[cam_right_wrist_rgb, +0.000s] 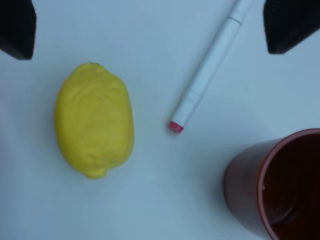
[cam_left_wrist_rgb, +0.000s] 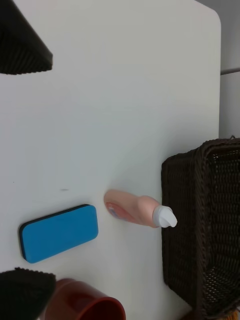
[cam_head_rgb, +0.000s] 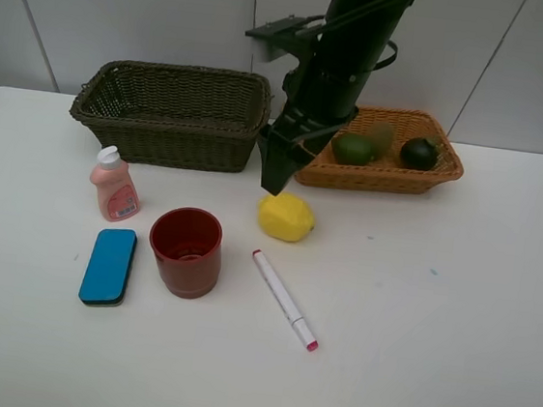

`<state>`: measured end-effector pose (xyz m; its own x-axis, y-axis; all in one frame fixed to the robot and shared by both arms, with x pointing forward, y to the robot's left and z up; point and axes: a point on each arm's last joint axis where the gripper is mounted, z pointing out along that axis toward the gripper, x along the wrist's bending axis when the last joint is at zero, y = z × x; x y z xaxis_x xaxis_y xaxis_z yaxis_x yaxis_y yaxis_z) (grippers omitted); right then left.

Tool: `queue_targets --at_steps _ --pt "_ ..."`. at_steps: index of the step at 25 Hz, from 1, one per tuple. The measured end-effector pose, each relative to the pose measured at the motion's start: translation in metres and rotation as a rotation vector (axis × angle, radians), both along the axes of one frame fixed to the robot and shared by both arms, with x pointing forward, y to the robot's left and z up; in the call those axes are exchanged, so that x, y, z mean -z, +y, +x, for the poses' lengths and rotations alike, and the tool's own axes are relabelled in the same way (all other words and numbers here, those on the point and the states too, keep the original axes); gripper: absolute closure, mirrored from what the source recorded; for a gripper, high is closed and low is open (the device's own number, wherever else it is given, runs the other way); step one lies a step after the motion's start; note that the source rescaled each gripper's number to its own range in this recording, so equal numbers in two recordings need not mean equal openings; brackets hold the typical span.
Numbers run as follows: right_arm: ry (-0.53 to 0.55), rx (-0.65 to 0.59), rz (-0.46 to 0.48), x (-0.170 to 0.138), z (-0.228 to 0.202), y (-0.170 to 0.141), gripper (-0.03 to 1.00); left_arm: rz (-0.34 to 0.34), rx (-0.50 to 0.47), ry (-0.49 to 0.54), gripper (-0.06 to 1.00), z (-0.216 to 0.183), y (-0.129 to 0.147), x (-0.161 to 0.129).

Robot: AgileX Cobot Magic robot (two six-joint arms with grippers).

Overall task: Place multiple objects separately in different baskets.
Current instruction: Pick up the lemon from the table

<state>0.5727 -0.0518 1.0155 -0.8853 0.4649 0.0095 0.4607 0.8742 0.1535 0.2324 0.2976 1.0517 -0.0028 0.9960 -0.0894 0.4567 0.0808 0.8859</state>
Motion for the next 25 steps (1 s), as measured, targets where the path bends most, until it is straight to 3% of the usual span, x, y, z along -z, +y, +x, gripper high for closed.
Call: queue_targets --at_steps 7,25 --pt "0.067 0.002 -0.029 0.034 0.006 0.006 -0.03 0.0 0.0 0.0 -0.06 0.0 0.0 0.0" --pt "0.008 -0.001 -0.053 0.089 0.028 0.014 -0.03 0.0 0.0 0.0 -0.06 0.0 0.0 0.0"
